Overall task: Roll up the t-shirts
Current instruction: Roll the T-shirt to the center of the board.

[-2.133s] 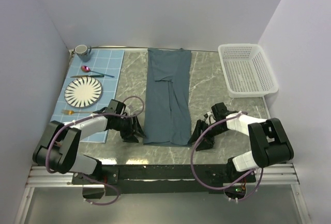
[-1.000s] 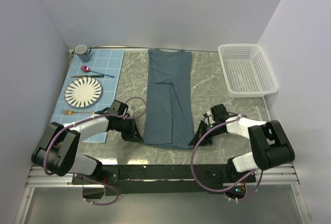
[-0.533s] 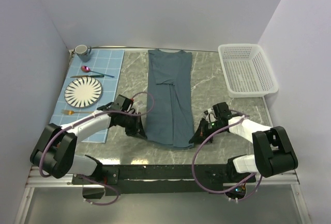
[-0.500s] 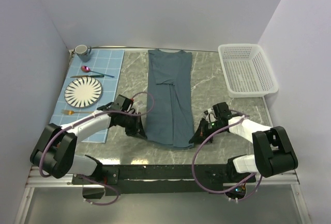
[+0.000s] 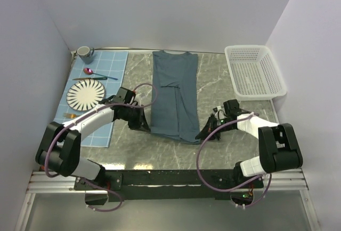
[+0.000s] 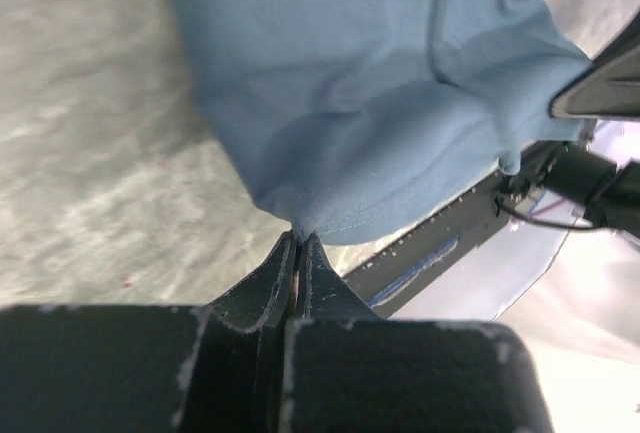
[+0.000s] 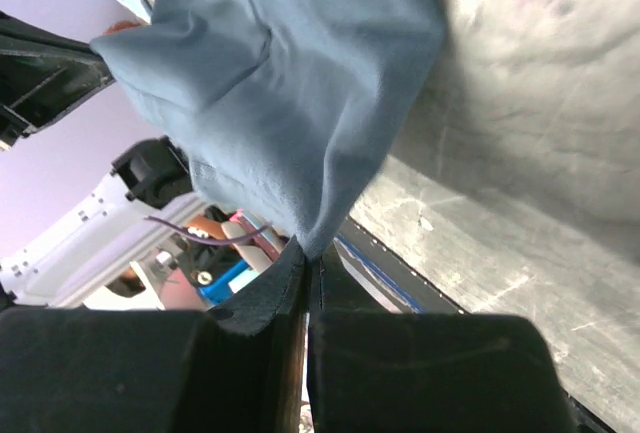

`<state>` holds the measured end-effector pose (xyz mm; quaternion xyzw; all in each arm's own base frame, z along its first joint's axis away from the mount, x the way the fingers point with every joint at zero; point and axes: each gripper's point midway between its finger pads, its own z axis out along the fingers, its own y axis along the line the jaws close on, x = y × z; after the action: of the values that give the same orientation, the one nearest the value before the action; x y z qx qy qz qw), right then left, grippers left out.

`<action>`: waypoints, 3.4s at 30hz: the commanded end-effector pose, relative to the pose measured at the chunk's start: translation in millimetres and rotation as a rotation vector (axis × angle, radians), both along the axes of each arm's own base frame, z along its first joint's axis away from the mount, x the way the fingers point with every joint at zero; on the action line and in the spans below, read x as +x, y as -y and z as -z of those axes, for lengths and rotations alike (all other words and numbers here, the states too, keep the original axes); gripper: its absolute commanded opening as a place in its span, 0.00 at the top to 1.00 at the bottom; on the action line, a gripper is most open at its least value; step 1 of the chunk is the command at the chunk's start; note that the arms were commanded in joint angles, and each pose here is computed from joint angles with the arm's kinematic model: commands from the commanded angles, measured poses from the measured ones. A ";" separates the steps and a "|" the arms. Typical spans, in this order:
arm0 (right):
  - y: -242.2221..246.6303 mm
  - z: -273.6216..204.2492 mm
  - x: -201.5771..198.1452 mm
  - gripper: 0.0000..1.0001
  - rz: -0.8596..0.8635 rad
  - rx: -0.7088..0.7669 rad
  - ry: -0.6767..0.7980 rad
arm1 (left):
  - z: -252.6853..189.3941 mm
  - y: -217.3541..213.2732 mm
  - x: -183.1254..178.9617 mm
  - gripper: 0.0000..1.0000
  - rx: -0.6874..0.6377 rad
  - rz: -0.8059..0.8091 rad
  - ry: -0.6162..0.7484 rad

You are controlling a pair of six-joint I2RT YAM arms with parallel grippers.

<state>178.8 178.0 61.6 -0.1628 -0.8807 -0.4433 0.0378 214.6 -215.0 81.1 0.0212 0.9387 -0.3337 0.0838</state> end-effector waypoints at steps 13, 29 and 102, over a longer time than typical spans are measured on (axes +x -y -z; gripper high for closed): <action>-2.6 -8.2 77.5 0.99 0.060 0.029 0.070 | -3.4 12.9 67.2 0.99 -0.029 -0.050 0.038; 6.4 1.3 115.1 0.89 0.093 0.001 0.093 | 6.3 4.0 88.0 0.97 0.026 -0.096 0.041; -26.5 -25.7 74.3 0.93 -1.356 -0.172 1.449 | -24.0 50.2 1.4 0.48 0.053 1.037 1.026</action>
<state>257.1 200.0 71.1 0.6578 -0.6626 -0.2417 -0.2642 220.6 -256.0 100.3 0.5482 0.7325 -0.2783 0.2924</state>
